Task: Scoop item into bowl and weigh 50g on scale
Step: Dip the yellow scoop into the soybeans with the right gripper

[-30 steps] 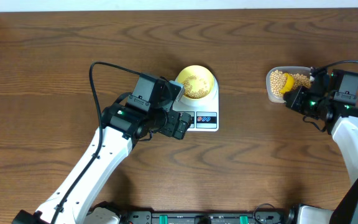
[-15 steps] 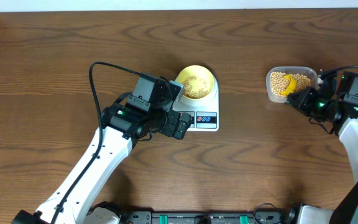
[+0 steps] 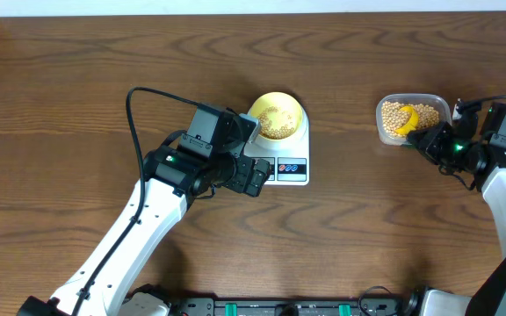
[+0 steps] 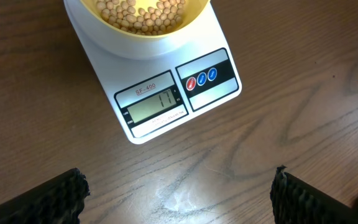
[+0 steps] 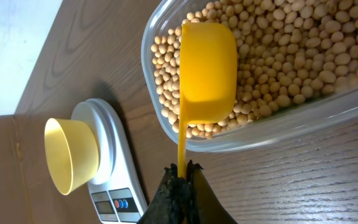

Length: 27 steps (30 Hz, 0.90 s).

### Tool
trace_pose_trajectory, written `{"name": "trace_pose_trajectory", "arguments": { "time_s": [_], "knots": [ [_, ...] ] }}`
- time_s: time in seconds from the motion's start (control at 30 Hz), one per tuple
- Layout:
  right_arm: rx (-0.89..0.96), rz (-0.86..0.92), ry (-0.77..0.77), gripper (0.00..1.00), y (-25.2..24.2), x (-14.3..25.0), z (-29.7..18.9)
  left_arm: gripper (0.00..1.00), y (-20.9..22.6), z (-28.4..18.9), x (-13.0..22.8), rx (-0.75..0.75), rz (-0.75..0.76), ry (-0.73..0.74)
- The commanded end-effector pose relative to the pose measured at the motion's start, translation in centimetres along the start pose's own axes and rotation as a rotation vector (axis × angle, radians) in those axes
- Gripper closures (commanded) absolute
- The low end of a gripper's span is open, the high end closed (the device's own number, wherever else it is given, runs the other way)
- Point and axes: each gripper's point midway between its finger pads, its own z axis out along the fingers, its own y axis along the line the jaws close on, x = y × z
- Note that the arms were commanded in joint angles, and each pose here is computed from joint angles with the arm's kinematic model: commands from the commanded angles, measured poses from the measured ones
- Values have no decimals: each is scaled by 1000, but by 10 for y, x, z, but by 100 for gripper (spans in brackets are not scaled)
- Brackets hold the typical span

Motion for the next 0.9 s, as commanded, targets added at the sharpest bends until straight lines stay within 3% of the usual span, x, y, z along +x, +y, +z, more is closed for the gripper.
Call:
{"name": "trace_pose_trajectory", "arguments": {
  "time_s": [0.0,0.87],
  "knots": [
    [-26,35,12,99,3,1,1,4,-2,1,1,12,17,5],
    [-122,123,-5,99,2,-10,-15,4,-2,1,1,12,17,5]
  ]
}}
